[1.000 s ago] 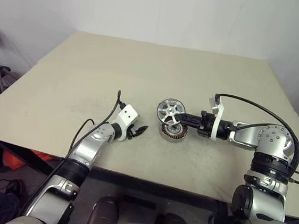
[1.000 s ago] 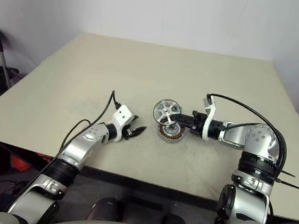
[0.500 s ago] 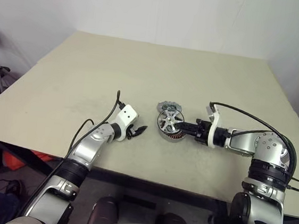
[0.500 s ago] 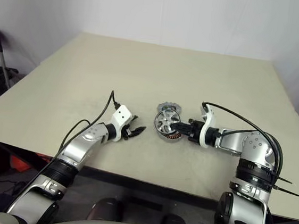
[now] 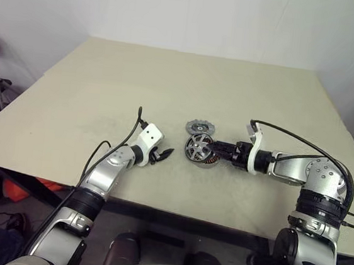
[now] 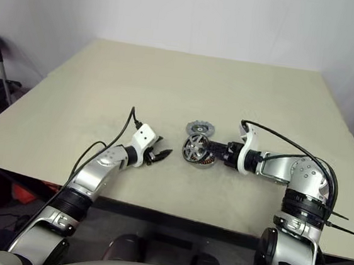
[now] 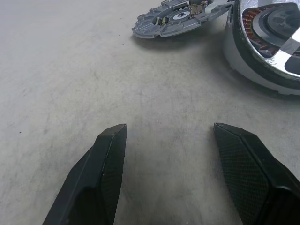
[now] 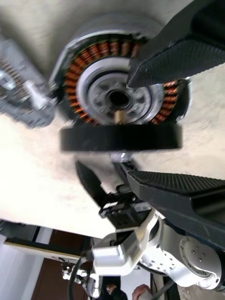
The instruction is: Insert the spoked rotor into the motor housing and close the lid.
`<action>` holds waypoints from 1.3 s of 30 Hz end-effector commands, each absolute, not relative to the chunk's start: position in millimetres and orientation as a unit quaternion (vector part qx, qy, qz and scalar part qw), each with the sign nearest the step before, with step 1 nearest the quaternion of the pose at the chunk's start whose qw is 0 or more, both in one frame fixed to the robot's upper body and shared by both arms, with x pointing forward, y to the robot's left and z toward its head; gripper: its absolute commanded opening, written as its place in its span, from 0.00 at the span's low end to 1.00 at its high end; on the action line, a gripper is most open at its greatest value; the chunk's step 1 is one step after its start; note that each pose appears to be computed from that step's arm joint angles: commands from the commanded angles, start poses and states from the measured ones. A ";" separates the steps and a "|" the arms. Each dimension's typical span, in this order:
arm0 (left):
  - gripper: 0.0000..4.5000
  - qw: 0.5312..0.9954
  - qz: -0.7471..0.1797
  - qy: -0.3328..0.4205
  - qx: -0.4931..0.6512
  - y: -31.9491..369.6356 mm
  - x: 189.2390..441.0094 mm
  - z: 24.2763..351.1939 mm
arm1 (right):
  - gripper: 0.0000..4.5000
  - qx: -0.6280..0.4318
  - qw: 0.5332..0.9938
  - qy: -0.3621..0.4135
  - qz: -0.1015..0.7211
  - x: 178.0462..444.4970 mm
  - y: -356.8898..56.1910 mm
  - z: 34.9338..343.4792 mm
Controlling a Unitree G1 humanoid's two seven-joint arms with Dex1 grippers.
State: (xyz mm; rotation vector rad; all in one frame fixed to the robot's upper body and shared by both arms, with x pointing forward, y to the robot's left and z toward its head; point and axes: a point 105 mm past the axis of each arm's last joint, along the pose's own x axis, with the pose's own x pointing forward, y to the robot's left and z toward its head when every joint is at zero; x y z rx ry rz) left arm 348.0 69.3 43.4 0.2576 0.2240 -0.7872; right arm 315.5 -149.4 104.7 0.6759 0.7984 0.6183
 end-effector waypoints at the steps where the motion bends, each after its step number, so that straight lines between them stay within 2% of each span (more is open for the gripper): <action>1: 0.69 0.913 -0.376 0.092 0.129 72.6 352.3 54.1 | 0.59 0.317 0.845 0.326 0.281 324.7 -162.0 122.0; 6: 0.69 0.911 -0.380 0.093 0.129 71.0 351.4 53.3 | 0.59 0.308 0.871 0.274 0.267 333.1 -178.6 130.8; 8: 0.69 0.911 -0.380 0.094 0.129 71.1 351.2 52.3 | 0.59 0.273 0.888 0.240 0.281 334.3 -179.7 139.7; 12: 0.69 0.909 -0.384 0.096 0.130 69.6 350.7 50.5 | 0.59 0.152 0.919 0.188 0.310 337.2 -173.0 145.1; 17: 0.69 0.908 -0.385 0.095 0.133 69.9 351.8 50.9 | 0.59 -0.027 0.931 0.139 0.337 341.9 -159.1 138.0; 23: 0.69 0.909 -0.382 0.097 0.135 72.1 350.7 49.3 | 0.59 -0.218 0.911 0.037 0.348 350.7 -143.0 145.0; 28: 0.69 0.908 -0.382 0.101 0.141 72.6 349.5 46.6 | 0.59 -0.279 0.882 -0.020 0.380 345.7 -119.5 154.8; 32: 0.69 0.908 -0.381 0.104 0.141 73.1 349.1 44.8 | 0.59 -0.303 0.863 -0.029 0.404 339.5 -105.3 152.2; 39: 0.69 0.908 -0.379 0.106 0.142 74.6 349.7 42.9 | 0.59 -0.310 0.861 0.009 0.402 341.3 -104.5 127.3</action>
